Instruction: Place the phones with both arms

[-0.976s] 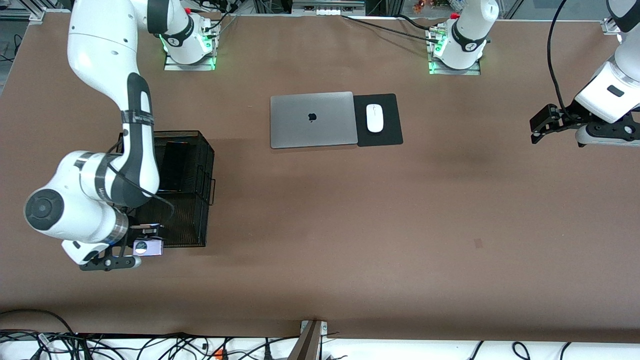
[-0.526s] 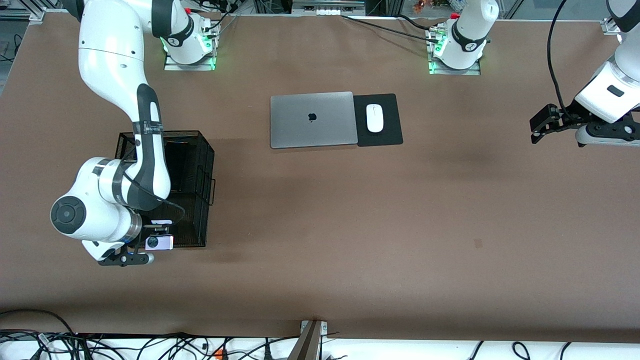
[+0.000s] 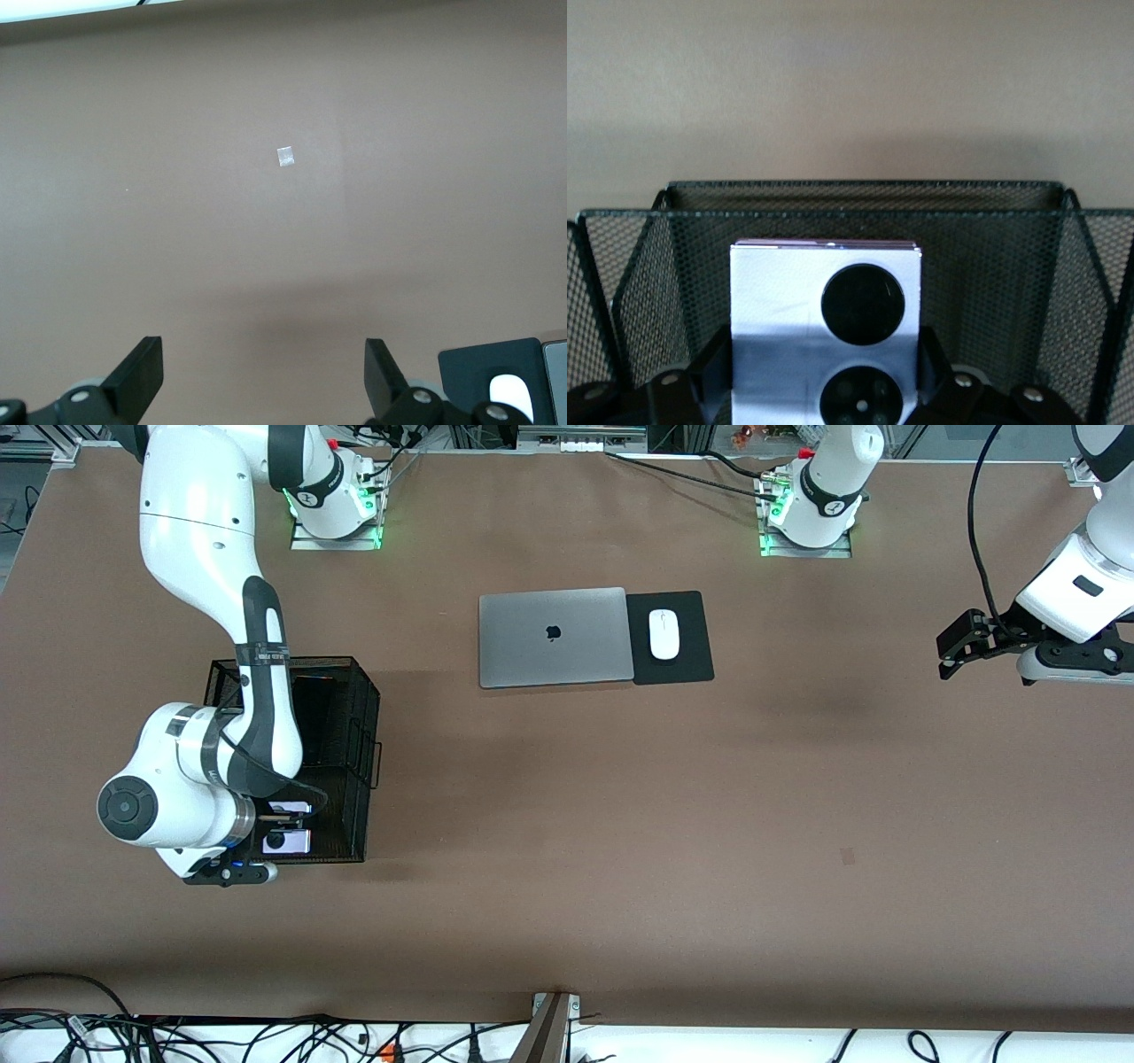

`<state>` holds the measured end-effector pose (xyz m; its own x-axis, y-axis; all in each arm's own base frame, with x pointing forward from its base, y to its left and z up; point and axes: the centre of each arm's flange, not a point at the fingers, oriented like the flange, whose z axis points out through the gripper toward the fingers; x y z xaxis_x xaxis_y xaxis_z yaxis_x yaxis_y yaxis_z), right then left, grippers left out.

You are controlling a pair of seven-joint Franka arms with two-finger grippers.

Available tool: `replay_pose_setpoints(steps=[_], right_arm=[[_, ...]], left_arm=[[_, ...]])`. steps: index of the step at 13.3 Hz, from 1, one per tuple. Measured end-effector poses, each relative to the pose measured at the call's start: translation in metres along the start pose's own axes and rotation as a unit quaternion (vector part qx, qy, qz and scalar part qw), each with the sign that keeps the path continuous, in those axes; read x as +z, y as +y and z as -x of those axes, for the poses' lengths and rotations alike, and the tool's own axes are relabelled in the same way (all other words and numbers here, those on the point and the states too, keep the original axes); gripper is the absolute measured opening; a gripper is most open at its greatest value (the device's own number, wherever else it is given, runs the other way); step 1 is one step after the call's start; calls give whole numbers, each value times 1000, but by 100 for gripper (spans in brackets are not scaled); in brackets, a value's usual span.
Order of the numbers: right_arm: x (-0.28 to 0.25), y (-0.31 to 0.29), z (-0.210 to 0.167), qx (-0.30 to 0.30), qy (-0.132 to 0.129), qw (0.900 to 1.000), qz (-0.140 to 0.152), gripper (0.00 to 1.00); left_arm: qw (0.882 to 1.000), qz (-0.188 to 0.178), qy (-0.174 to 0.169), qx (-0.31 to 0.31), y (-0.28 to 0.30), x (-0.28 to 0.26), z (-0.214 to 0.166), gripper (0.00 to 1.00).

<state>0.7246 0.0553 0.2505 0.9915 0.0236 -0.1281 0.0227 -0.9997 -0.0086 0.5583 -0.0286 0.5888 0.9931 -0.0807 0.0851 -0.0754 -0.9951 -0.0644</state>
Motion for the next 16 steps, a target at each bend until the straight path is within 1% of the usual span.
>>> replay_pose_setpoints(steps=[2,5,6,7,10,12,15,16], right_arm=[[1,0,3,0,-11,1000,-2,85],[2,4,4,3,-14,1000,-2,85],[3,7,4,6,-15,1000,-2,90],[3,10,4,7,-15,1000,-2,99],[-8,13,2,9,-6,1000,-1,100],[-31,18,4,12,2,1000,-3,100],[-86,20,14,11,-3,1000,-15,100],[-106,19,19,8,0,1000,-18,100]], left_arm=[[1000,0,0,-3,0,0,0,100],[1000,0,-10,-8,3,1,2,100],[1000,0,-11,-8,3,2,2,100],[1000,0,-11,-8,3,2,2,100],[1000,0,-13,-9,4,2,3,100],[1000,0,-13,-9,3,2,3,100],[1000,0,-13,-9,3,2,3,100],[1000,0,-13,-9,3,2,3,100]])
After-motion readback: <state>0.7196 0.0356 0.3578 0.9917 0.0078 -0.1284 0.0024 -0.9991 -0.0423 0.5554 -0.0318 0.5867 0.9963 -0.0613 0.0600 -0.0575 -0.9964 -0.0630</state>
